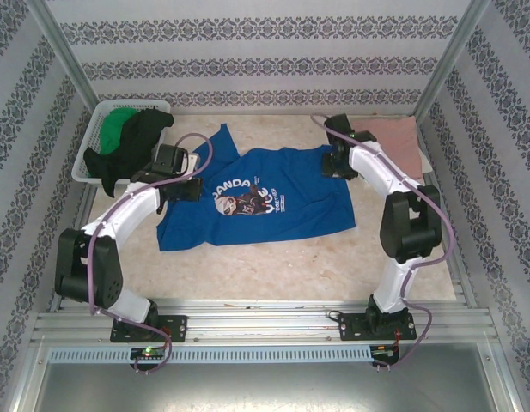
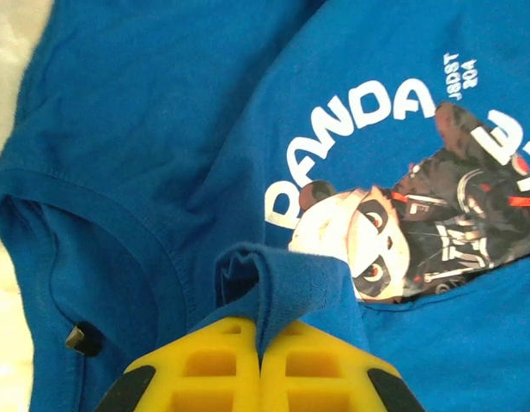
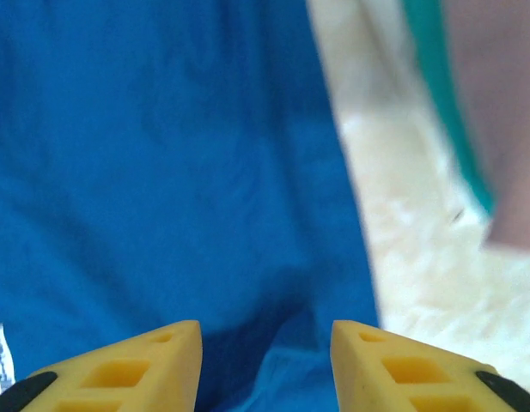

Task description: Fold and stack the t-shirts

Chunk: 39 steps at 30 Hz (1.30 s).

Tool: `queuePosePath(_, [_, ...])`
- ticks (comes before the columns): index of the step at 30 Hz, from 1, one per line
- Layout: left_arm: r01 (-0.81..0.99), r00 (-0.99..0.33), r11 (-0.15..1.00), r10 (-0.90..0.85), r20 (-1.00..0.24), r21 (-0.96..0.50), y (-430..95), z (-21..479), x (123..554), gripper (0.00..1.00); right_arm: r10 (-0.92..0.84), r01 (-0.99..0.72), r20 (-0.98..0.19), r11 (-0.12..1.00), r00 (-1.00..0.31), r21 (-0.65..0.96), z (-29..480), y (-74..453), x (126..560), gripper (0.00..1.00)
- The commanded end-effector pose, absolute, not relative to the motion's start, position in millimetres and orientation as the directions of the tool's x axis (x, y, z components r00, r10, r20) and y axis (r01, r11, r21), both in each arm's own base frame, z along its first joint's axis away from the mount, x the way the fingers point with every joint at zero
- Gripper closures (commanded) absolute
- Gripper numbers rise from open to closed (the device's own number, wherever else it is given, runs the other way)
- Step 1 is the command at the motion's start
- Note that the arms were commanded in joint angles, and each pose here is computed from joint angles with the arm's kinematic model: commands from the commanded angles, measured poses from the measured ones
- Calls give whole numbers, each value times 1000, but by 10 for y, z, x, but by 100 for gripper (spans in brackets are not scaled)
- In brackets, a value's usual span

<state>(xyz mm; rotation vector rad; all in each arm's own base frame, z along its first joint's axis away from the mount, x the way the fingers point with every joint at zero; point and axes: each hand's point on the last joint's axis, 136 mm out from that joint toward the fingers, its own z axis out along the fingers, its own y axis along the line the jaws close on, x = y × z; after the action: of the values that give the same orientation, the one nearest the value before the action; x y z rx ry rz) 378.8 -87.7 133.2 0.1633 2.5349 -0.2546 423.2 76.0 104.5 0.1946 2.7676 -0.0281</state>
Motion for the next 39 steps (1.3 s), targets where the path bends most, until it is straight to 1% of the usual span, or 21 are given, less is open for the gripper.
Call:
queuePosePath(1, [163, -813, 970, 28, -581, -181, -857, 1477, 3643, 100, 188, 183, -328, 982, -926, 46, 699, 778, 4076, 53])
queuePosePath(5, [177, -802, 962, 20, -597, -205, -888, 1568, 3553, 100, 206, 217, -289, 976, -935, -6, 524, 607, 3962, 52])
queuePosePath(8, [173, -801, 964, 17, -599, -204, -873, 1577, 3503, 100, 221, 223, -284, 974, -933, 26, 435, 627, 4006, 52])
queuePosePath(11, [171, -798, 963, 11, -603, -209, -870, 1620, 3466, 100, 236, 233, -288, 972, -928, 44, 393, 651, 4079, 56])
queuePosePath(14, [172, -787, 962, 5, -617, -212, -865, 1705, 3414, 100, 242, 235, -295, 970, -924, 58, 364, 674, 4132, 67])
queuePosePath(20, [161, -742, 964, -25, -670, -213, -804, 2001, 3233, 100, 246, 244, -313, 969, -917, 45, 453, 634, 4073, 99])
queuePosePath(23, [159, -710, 962, -46, -703, -224, -779, 2172, 3088, 100, 230, 243, -338, 970, -912, 5, 653, 588, 3870, 100])
queuePosePath(28, [178, -658, 951, -75, -749, -252, -769, 2371, 2787, 100, 191, 236, -421, 970, -887, -57, 1131, 563, 3303, 100])
queuePosePath(33, [189, -672, 938, -92, -735, -290, -791, 2273, 2508, 100, 219, 266, -466, 963, -857, -37, 1323, 500, 2712, 100])
queuePosePath(36, [201, -697, 926, -94, -711, -318, -831, 2201, 2367, 100, 237, 286, -489, 958, -839, -26, 1397, 419, 2434, 100])
queuePosePath(39, [189, -681, 932, -101, -725, -308, -784, 2219, 2271, 100, 254, 302, -507, 953, -824, -13, 1456, 335, 2254, 100])
